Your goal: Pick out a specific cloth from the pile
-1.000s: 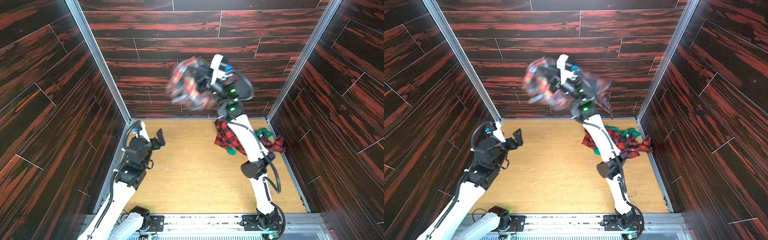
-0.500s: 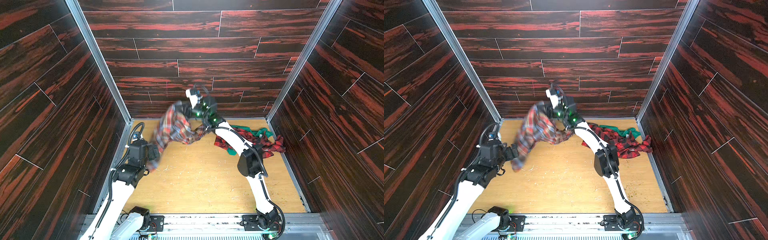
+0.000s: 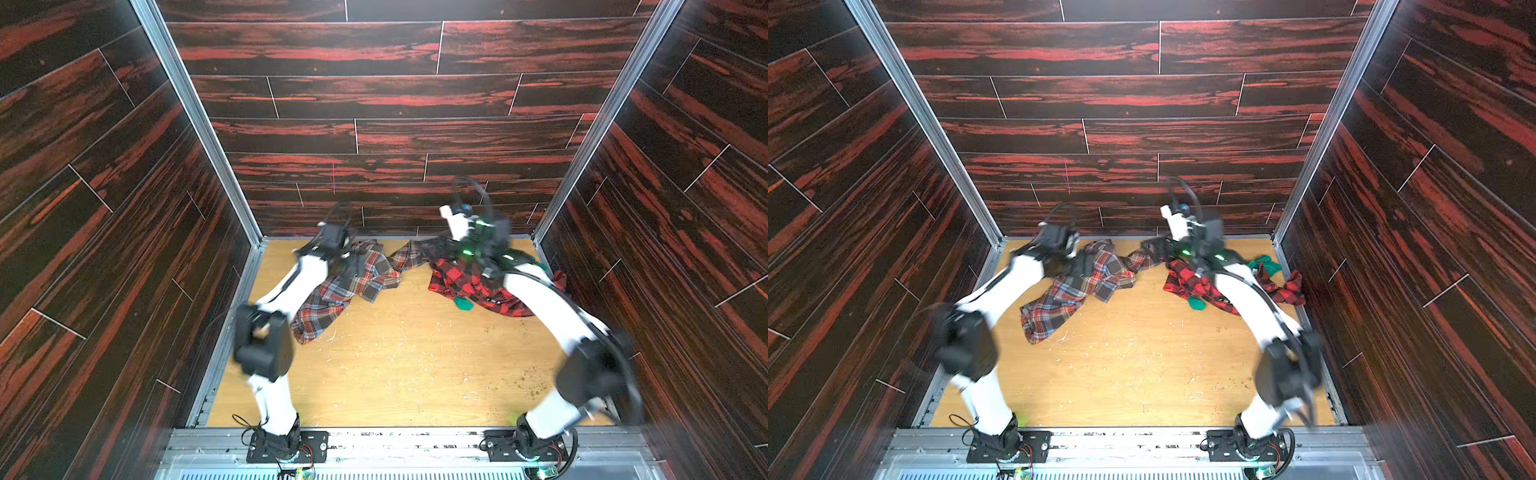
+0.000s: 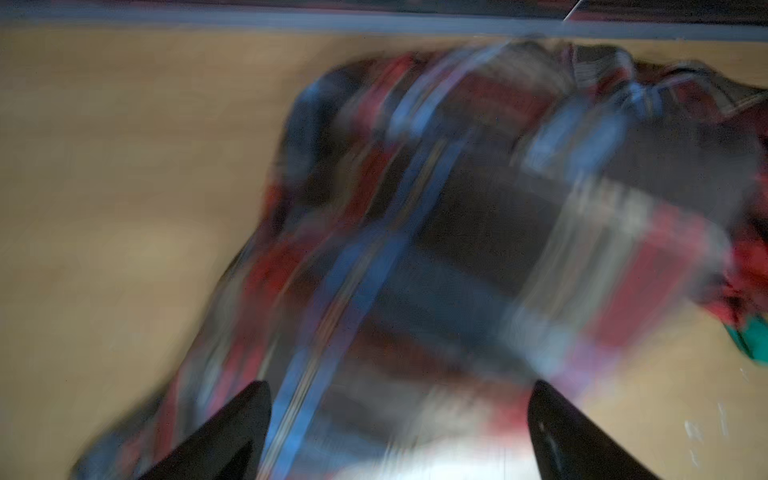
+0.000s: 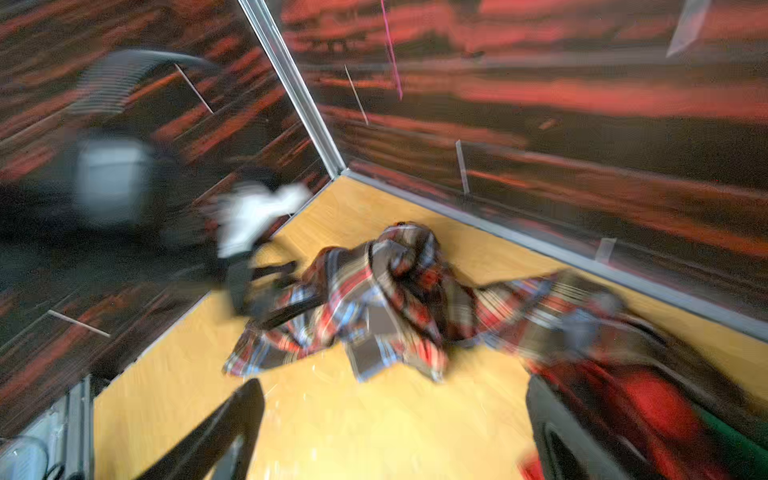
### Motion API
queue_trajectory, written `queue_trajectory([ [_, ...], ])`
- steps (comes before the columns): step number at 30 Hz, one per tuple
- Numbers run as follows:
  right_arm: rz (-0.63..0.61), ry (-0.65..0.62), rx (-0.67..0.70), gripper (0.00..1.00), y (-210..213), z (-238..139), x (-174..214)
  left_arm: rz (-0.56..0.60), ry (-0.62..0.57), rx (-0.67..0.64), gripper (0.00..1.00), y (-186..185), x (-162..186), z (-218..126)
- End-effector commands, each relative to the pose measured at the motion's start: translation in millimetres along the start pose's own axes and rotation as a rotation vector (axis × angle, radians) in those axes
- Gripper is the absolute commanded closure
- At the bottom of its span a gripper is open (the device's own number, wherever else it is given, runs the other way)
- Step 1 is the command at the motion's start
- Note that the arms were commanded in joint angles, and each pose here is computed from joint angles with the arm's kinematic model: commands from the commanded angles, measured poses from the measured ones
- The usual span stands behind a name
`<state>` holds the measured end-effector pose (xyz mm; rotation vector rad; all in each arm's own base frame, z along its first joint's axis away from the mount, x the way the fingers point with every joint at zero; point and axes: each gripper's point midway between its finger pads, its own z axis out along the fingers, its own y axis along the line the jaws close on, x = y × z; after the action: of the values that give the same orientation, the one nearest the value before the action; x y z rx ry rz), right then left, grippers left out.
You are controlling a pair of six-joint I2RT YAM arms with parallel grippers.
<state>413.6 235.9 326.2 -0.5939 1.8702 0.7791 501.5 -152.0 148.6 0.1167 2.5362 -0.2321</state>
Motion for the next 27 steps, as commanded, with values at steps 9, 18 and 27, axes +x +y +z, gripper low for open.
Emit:
queue_trajectory([
  [9,0.004,0.107,0.056,0.01,1,-64,58,0.006,0.295,-0.117,0.25,-18,46,104],
  [18,-0.038,0.046,0.098,0.01,-28,-72,45,-0.112,-0.457,-0.074,1.0,-25,-138,-62],
  [27,-0.057,0.011,0.133,0.01,-49,-74,42,-0.215,-1.23,-0.053,1.0,16,-249,-374],
])
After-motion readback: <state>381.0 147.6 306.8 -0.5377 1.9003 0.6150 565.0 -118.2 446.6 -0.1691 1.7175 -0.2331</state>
